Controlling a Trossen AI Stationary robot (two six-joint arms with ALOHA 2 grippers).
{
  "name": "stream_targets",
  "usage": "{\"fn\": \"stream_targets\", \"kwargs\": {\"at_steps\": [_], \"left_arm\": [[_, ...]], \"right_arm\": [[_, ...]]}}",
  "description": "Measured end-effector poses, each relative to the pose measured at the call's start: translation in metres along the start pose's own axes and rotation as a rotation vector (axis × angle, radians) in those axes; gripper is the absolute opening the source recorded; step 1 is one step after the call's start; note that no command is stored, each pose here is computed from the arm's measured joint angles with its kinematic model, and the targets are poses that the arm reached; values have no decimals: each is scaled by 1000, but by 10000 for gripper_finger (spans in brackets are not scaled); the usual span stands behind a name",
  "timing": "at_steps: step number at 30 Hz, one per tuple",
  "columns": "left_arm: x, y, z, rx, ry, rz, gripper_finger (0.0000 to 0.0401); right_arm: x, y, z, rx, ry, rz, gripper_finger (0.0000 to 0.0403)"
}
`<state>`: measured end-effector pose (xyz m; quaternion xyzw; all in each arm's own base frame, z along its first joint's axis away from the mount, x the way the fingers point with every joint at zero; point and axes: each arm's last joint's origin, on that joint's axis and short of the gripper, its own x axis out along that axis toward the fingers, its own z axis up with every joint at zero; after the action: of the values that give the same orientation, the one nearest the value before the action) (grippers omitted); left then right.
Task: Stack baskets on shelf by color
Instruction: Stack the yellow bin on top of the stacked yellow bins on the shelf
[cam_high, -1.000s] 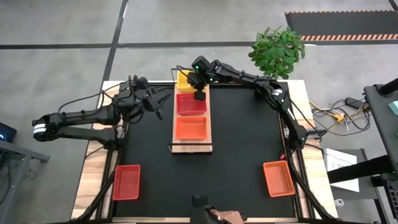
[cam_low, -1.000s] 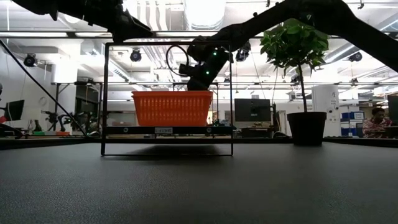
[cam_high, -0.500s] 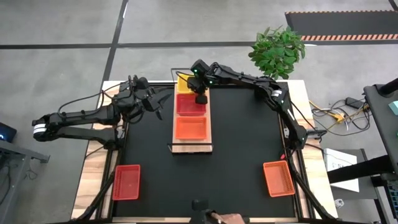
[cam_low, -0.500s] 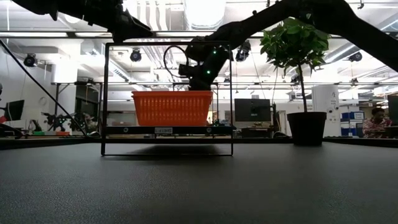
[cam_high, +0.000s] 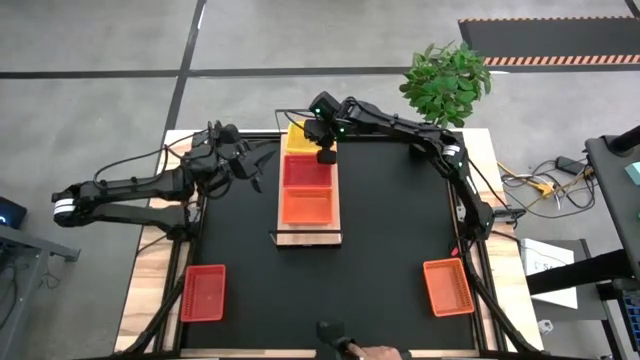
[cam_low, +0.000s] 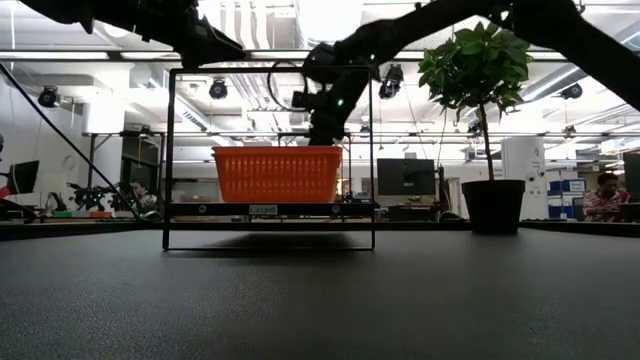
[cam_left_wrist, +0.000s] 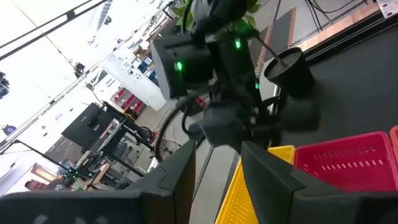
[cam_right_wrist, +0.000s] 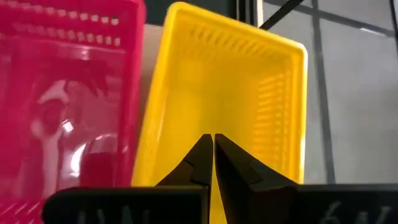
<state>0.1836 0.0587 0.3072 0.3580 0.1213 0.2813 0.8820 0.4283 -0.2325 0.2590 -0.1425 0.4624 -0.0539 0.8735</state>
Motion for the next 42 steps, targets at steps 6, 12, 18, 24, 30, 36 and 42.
{"fn": "stream_targets", "kwargs": {"at_steps": [6, 12, 18, 24, 30, 36, 42], "left_arm": [[0, -5, -10, 41, 89, -64, 114], [5, -5, -26, 61, 209, -95, 97], [15, -4, -44, 50, 251, -185, 44], [35, -2, -72, 18, 304, -288, 3], [58, -6, -104, 23, 432, -351, 1], [89, -12, -123, 20, 448, -361, 0], [108, -15, -132, 19, 484, -380, 0]], "right_arm": [[-26, 7, -2, 33, 88, 34, 8], [-43, 13, -11, 116, 229, 28, 8], [-34, 14, -27, 149, 310, 42, 8], [-19, 2, -41, 145, 295, -23, 8], [-4, -9, -54, 137, 244, -73, 8], [4, -10, -63, 146, 226, -81, 8], [8, -9, -63, 122, 194, -80, 8]]}}
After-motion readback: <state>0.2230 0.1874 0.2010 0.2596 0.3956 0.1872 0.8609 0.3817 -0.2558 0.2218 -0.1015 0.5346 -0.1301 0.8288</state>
